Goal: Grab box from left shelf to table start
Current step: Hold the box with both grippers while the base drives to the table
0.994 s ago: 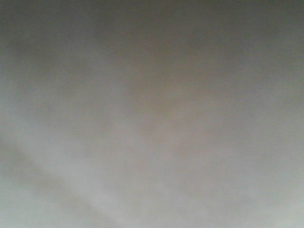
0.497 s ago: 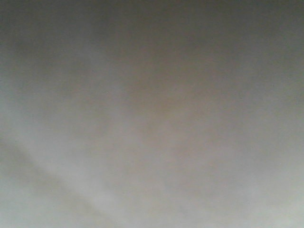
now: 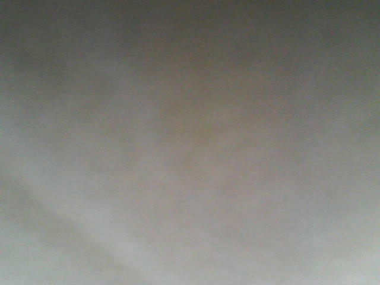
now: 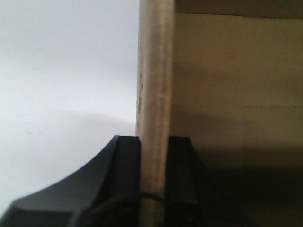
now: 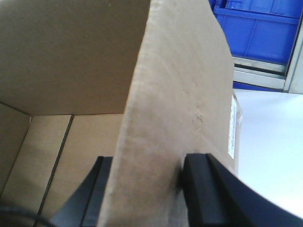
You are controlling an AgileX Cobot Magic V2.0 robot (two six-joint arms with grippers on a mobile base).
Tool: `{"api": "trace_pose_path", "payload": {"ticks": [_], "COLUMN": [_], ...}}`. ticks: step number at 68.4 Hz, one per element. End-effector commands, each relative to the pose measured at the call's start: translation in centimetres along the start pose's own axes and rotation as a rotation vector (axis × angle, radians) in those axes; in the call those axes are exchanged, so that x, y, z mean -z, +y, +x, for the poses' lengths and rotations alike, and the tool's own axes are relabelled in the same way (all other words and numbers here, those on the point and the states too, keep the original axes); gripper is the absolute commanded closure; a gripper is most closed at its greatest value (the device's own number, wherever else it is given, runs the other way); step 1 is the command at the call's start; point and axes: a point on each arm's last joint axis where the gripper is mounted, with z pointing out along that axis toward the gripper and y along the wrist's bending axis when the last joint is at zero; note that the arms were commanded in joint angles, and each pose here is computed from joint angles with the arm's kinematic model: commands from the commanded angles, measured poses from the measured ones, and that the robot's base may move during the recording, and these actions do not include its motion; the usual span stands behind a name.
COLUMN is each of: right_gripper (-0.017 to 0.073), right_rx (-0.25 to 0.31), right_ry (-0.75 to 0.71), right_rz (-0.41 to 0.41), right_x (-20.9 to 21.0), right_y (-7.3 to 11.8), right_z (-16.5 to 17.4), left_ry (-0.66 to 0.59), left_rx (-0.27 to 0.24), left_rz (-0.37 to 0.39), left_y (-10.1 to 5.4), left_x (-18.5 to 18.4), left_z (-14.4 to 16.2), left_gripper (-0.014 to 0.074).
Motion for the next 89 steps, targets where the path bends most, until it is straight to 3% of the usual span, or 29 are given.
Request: {"api": "trace_pose_path", "payload": {"ticks": [1,89], "right_gripper": [0.0501,0.0501], "right_rx": [-0.011,-0.011], "right_ry": [-0.128,-0.135], "right_rz": [-0.014,-0.013], "right_x": [0.61,0.62], "right_y": [0.29,0.29], "right_z": [-1.51,-1.57], "left_ry": [0.066,0.066], "left_rx": [-0.025,-0.025], "left_rz": [-0.046,-0.046], "left_y": [0.35,0.35], "left_x": [-0.01,-0.01], "left_z": [0.25,0.25], "left_gripper": [0.0693,0.0693]}}
